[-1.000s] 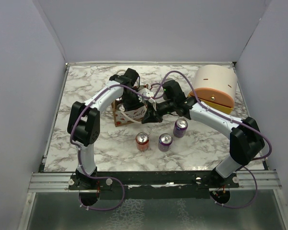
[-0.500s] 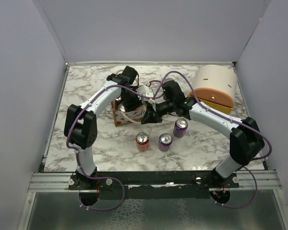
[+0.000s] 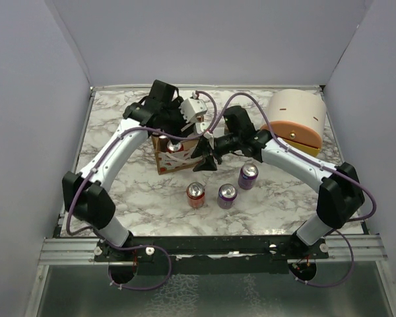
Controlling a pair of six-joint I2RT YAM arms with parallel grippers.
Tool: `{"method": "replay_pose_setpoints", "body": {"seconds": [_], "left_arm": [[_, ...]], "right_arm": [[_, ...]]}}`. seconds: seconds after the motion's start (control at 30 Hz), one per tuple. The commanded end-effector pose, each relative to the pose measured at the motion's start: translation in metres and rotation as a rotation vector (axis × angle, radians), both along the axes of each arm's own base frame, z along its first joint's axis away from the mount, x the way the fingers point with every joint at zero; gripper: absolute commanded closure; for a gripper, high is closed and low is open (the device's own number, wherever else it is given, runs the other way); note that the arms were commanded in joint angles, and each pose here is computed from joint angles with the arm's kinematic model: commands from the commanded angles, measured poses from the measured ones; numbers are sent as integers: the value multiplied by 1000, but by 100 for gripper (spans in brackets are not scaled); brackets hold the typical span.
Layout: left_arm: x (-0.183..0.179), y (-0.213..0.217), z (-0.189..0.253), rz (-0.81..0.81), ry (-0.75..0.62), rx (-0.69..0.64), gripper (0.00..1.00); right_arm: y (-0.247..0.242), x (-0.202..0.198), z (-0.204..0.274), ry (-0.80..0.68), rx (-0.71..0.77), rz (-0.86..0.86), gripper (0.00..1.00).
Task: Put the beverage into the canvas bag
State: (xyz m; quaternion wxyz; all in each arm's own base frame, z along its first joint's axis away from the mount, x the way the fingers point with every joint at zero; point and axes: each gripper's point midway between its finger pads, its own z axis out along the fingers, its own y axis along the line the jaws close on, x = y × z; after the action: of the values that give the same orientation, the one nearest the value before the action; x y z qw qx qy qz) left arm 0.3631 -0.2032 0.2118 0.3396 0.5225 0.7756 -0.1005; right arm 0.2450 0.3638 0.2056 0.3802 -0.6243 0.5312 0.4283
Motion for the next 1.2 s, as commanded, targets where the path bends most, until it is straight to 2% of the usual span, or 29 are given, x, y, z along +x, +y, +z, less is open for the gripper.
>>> {"method": "replay_pose_setpoints", "body": {"seconds": [0.0, 0.2, 0.37, 0.5, 0.67, 0.8, 0.97, 1.17], "left_arm": [[-2, 6, 58, 66, -181, -123, 23], [-27, 25, 115, 100, -318, -194, 13], [-90, 16, 121, -93, -263, -274, 13], [-146, 16, 82, -313, -175, -255, 14], [-185, 19, 41, -428, -59, -251, 17], [-197, 16, 12, -470, 10, -236, 20], [-200, 14, -30, -521, 51, -136, 18], [-189, 0, -62, -570, 39, -54, 19]], "right_arm": [[-3, -4, 23, -22, 23, -2, 44], [-8, -7, 47, -67, 51, -19, 32], [-14, -4, 59, -118, 54, -63, 27], [-22, 7, 58, -144, 35, -128, 24], [-46, 28, 54, -134, 52, -220, 20], [-72, 44, 65, -127, 89, -295, 17], [-102, 56, 77, -140, 125, -365, 16], [-122, 55, 79, -137, 168, -396, 10]]}}
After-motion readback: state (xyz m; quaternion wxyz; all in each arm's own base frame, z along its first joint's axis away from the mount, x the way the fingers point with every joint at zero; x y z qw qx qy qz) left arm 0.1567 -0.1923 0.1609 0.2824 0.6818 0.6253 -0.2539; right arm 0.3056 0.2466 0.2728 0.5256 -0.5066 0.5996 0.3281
